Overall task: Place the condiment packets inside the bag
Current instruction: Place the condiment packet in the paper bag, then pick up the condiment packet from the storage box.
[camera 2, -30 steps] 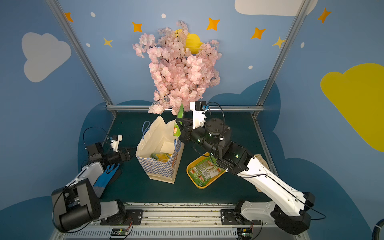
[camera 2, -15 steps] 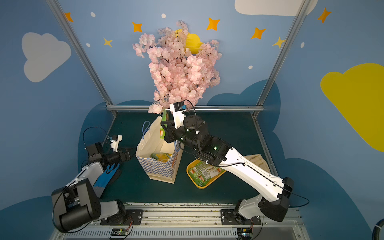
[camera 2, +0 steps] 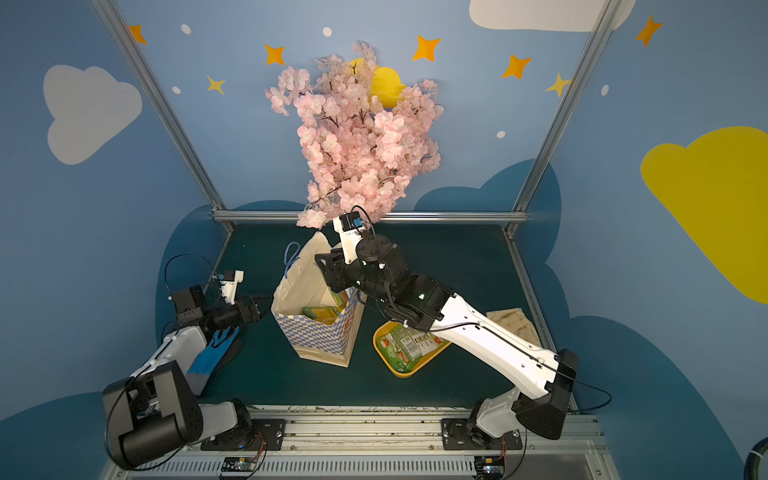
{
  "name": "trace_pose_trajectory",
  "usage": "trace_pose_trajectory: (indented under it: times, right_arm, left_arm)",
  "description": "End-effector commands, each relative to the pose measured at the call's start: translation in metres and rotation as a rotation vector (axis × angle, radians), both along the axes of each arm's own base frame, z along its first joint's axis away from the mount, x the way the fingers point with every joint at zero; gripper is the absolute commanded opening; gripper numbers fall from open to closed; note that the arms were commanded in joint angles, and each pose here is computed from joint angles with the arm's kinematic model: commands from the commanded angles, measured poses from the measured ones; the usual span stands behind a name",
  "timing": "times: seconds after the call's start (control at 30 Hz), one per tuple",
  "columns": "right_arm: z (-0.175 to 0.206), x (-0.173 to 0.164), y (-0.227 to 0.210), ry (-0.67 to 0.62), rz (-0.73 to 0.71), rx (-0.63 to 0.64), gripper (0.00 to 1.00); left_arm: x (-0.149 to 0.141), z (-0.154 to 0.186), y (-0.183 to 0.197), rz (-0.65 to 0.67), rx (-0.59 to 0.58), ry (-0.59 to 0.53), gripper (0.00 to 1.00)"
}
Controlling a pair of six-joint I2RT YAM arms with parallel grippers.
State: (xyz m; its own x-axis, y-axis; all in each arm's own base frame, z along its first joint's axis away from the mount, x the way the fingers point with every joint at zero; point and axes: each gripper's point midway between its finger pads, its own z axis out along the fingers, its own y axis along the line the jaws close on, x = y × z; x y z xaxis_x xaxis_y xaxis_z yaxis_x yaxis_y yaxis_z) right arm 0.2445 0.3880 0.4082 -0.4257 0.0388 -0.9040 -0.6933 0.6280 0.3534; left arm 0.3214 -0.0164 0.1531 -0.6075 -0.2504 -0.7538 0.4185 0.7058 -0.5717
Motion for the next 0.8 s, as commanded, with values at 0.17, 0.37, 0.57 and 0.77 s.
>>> trace_pose_trajectory:
  times: [0.17,0.37,0.57,0.77]
  right_arm:
    - [0.010,-0.019,-0.032,-0.080,0.002,-0.104,0.62]
    - [0.002,-0.034,-0.091,-0.127,-0.080,-0.176,0.70]
    - [-0.050,-0.035,-0.161,-0.096,-0.267,-0.294,0.79]
    - [-0.130,-0.034,-0.195,0.017,-0.382,-0.510,0.86]
  left_arm:
    - [-0.003,0.002,-0.002,-0.016,-0.012,-0.012,1.00]
    - [-0.003,0.001,-0.002,-0.014,-0.014,-0.008,1.00]
    - [-0.002,0.001,-0.002,-0.012,-0.009,-0.011,1.00]
    - [-0.002,0.000,-0.002,-0.014,-0.013,-0.006,1.00]
